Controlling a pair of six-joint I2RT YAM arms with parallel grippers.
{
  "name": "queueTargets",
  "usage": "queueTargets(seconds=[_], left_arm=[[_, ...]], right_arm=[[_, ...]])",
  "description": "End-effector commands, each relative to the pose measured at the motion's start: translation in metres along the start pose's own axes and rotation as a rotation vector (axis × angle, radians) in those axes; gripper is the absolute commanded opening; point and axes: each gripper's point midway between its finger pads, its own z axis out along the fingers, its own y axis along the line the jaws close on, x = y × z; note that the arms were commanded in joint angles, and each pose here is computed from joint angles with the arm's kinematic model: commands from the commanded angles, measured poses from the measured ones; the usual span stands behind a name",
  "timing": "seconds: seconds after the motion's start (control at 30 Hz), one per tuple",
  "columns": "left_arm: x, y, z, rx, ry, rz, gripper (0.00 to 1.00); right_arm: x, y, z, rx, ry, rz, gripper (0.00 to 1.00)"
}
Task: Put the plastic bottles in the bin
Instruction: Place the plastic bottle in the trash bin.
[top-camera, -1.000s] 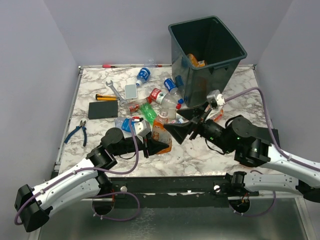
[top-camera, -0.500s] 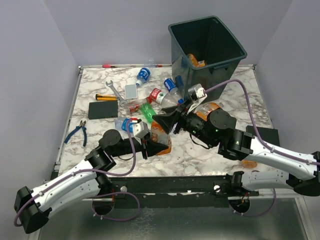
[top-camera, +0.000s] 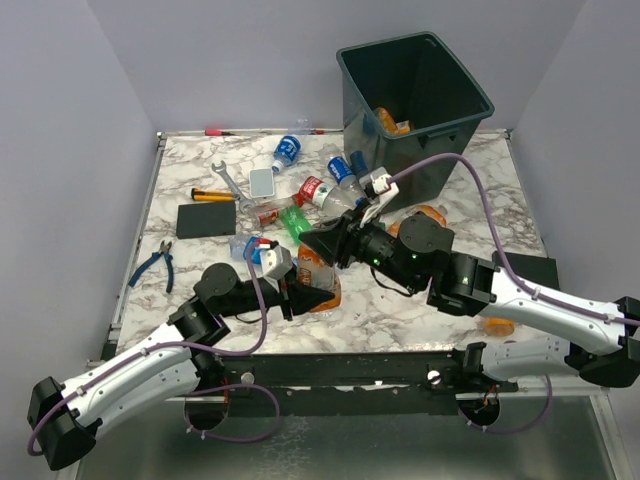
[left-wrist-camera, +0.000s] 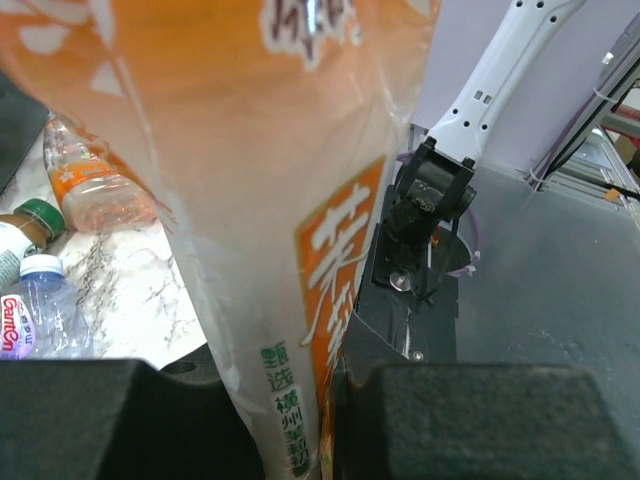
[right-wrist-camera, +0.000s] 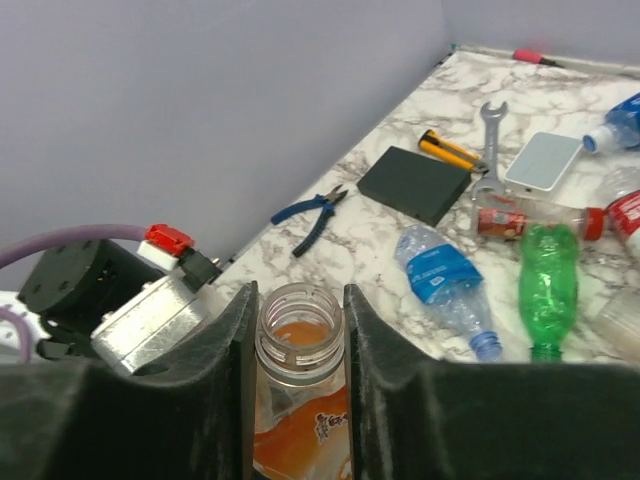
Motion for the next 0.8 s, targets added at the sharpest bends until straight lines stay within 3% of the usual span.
queueTargets(seconds=[0.0,0.03,0.1,0.17,0.27,0.37,0.53,0.6,0.77], left_arm=[[-0.012,0.001,-0.001,-0.007,-0.051,0.032,0.14],[-0.013,0.002,-0.001,-0.016,-0.057,0.032,0.36],[-0.016,0.007,-0.003,-0.049,-0.074,0.034,0.75],[-0.021,0.015,-0.006,-0.107,-0.104,0.037,0.98],[-0.032,0.027,-0.015,-0.197,-0.154,0.060,0.99],[-0.042,0.038,-0.026,-0.285,-0.208,0.086,0.99],[-0.051,0.048,-0.038,-0.362,-0.261,0.108,0.99],[-0.050,0.050,-0.038,-0.373,-0.256,0.112,0.99],[-0.046,0.054,-0.037,-0.386,-0.239,0.109,0.99]], right_arm=[[0.008,-0.004,0.000,0.034,0.045,-0.010,0.17],[0.006,-0.005,-0.001,0.036,0.039,-0.009,0.05],[-0.004,-0.006,-0.004,0.045,0.014,-0.015,0.00],[-0.025,-0.009,-0.010,0.069,-0.022,-0.059,0.00],[-0.081,-0.019,-0.027,0.164,-0.115,-0.159,0.00],[-0.162,-0.042,-0.058,0.368,-0.269,-0.284,0.00],[-0.277,-0.076,-0.122,0.639,-0.690,-0.339,0.01],[-0.306,-0.094,-0.130,0.688,-0.790,-0.322,0.01],[-0.347,-0.149,-0.102,0.712,-0.905,-0.317,0.01]])
